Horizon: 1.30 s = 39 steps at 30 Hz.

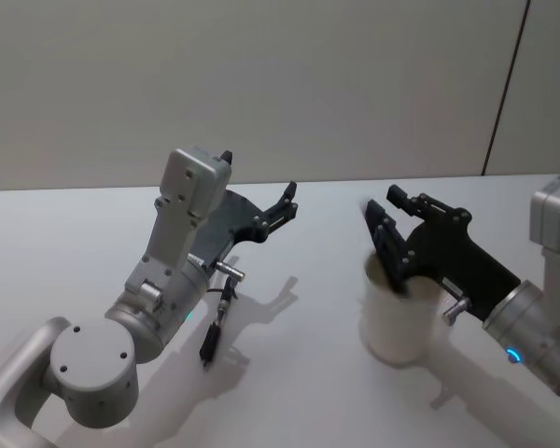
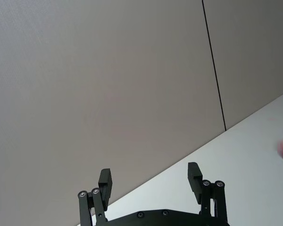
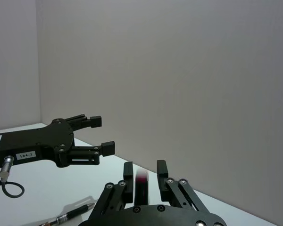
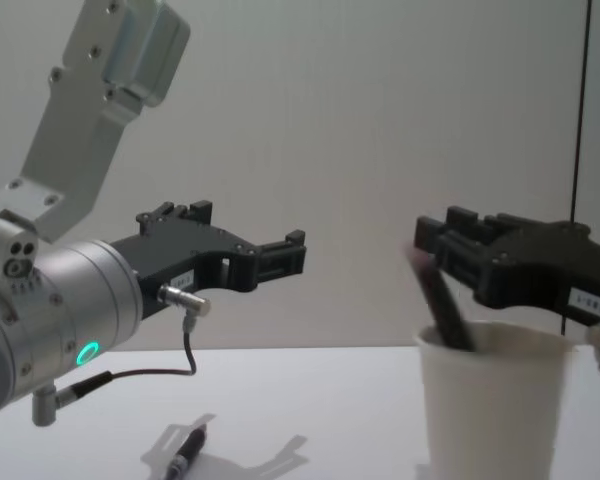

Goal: Place the pen into the pen holder.

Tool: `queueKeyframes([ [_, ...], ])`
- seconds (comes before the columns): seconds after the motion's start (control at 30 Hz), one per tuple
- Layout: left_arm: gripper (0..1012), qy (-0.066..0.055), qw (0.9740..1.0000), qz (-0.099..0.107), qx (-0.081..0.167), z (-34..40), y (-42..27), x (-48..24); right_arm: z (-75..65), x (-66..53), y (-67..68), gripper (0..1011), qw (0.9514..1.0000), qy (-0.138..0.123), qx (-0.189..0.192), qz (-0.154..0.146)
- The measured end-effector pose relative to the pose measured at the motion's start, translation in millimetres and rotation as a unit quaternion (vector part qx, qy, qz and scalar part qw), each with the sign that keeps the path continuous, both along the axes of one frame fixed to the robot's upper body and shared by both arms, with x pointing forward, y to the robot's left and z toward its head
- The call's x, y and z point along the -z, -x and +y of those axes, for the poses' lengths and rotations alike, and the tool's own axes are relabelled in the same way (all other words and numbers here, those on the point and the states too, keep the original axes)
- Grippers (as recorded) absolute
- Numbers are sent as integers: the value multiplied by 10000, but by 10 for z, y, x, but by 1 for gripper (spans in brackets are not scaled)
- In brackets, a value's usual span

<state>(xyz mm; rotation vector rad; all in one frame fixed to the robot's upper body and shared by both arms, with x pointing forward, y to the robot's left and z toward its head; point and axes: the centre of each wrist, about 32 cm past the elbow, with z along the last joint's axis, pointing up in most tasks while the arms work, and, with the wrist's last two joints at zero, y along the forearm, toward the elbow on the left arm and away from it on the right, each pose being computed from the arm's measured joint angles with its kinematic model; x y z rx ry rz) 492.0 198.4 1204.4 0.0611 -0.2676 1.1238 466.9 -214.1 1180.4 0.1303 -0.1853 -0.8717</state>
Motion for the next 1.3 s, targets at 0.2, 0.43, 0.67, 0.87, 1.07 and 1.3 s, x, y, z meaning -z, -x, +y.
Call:
queueKeyframes([
  [0.2, 1001, 0, 10000, 0, 1, 0, 0, 0, -10, 12, 2, 485, 10000, -3, 19, 14],
  [0.43, 1001, 0, 10000, 0, 0, 0, 0, 0, -18, 20, 3, 683, 10000, -5, 34, 23],
  [0.67, 1001, 0, 10000, 0, 0, 0, 0, 0, -24, 25, 3, 870, 10000, -8, 44, 27],
  [0.87, 1001, 0, 10000, 0, 0, 0, 0, 0, -26, 28, 4, 1001, 10000, -11, 46, 28],
  [1.07, 1001, 0, 10000, 0, 0, 0, 0, 0, -50, 10, 31, 1002, 9999, -118, 68, -87],
  [1.3, 1001, 0, 10000, 0, 0, 0, 0, 0, -130, -40, 103, 1002, 9981, -409, 227, -406],
])
